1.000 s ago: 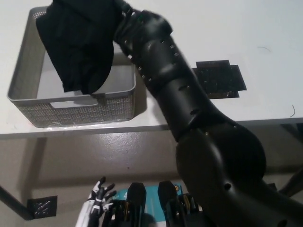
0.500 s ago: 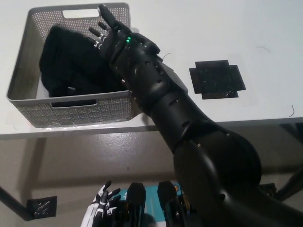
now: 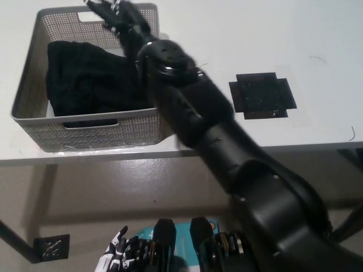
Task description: Use the right hand to pick up a t shirt on the right hand side and place it into a contianer on the left side
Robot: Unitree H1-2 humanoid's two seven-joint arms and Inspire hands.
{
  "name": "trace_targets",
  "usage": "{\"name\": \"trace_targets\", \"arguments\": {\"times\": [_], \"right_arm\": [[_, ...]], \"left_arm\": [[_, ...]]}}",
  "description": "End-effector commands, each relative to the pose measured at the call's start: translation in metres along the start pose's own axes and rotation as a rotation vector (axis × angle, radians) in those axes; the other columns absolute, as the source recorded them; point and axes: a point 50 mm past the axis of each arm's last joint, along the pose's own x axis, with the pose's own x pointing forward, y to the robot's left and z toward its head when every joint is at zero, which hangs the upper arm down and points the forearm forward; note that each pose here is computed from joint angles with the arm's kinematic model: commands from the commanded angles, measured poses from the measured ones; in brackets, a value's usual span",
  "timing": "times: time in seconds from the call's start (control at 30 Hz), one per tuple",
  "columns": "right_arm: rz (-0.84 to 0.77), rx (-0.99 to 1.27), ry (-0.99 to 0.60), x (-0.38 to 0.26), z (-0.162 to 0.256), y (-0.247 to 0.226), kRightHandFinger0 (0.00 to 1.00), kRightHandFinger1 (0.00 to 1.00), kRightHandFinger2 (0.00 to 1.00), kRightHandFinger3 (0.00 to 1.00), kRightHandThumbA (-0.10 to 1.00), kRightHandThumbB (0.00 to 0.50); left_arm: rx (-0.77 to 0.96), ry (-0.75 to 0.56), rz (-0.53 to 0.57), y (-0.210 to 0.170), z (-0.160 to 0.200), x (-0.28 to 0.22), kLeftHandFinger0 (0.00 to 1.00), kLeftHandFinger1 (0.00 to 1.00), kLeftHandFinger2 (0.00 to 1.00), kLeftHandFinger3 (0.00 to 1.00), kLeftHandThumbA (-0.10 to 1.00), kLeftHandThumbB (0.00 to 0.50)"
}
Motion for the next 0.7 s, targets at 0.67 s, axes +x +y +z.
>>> {"name": "trace_targets", "arguments": {"times": [0.67], "right_arm": [[0.061,-0.856,-0.621,-0.257,0.019,-0.138,1.00,1.00,1.00,1.00,0.76,0.317]], "left_arm": [[-0.004,-0.059,0.099,0.038,-0.002,-0.017,0.76,0.90,0.94,0.99,0.93,0.384]]}}
